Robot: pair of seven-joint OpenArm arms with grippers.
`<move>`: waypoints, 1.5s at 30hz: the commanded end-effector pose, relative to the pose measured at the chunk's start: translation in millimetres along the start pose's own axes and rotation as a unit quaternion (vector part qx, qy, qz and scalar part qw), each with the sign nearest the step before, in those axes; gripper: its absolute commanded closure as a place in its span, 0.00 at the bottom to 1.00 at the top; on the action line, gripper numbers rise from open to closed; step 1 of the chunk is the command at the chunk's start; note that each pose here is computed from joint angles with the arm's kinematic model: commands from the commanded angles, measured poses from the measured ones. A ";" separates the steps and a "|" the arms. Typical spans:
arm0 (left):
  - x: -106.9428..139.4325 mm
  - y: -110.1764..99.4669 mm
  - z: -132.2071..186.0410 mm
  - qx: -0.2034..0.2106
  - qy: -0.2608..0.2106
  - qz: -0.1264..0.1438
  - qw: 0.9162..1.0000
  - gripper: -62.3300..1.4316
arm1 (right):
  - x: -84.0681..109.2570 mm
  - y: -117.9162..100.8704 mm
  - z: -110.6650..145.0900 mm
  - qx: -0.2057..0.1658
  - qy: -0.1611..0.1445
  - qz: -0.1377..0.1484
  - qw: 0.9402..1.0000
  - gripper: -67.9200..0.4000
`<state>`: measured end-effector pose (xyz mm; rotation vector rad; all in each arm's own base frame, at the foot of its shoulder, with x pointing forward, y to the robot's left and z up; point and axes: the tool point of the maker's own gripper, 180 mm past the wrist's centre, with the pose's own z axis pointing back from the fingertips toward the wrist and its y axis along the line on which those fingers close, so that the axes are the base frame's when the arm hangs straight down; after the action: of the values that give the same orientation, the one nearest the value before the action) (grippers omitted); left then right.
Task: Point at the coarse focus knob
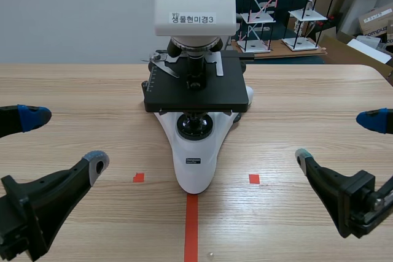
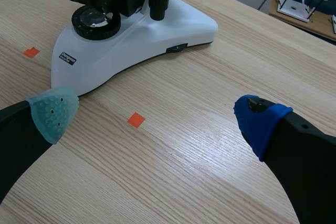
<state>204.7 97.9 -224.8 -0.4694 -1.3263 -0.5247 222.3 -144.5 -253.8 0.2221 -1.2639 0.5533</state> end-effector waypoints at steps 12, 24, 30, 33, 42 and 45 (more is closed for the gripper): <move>9.3 -1.4 -0.8 -0.001 -0.017 0.001 1.000 0.00 | 14.8 -11.9 3.2 -0.013 -0.027 0.014 0.999 0.08; 9.3 -1.4 -0.8 -0.002 -0.017 0.001 1.000 0.00 | 56.8 -40.8 -9.4 0.006 -0.063 0.121 0.991 0.90; 9.3 -1.4 -0.8 -0.002 -0.017 0.001 1.000 0.00 | 95.4 -72.3 -26.2 -0.006 -0.094 0.189 0.977 0.97; 9.3 -1.4 -0.8 -0.002 -0.017 0.001 1.000 0.00 | 109.7 -86.0 -37.0 -0.017 -0.098 0.211 0.972 0.97; 9.3 -1.4 -0.8 -0.002 -0.017 0.001 1.000 0.00 | 140.5 -92.5 -76.1 0.015 -0.105 0.266 0.958 0.97; 9.3 -1.4 -0.8 -0.002 -0.017 0.001 1.000 0.00 | 145.4 -93.8 -90.2 0.022 -0.104 0.283 0.953 0.97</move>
<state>204.7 97.9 -224.9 -0.4692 -1.3263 -0.5251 369.6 -142.1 -145.8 -0.0339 -1.4866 1.0741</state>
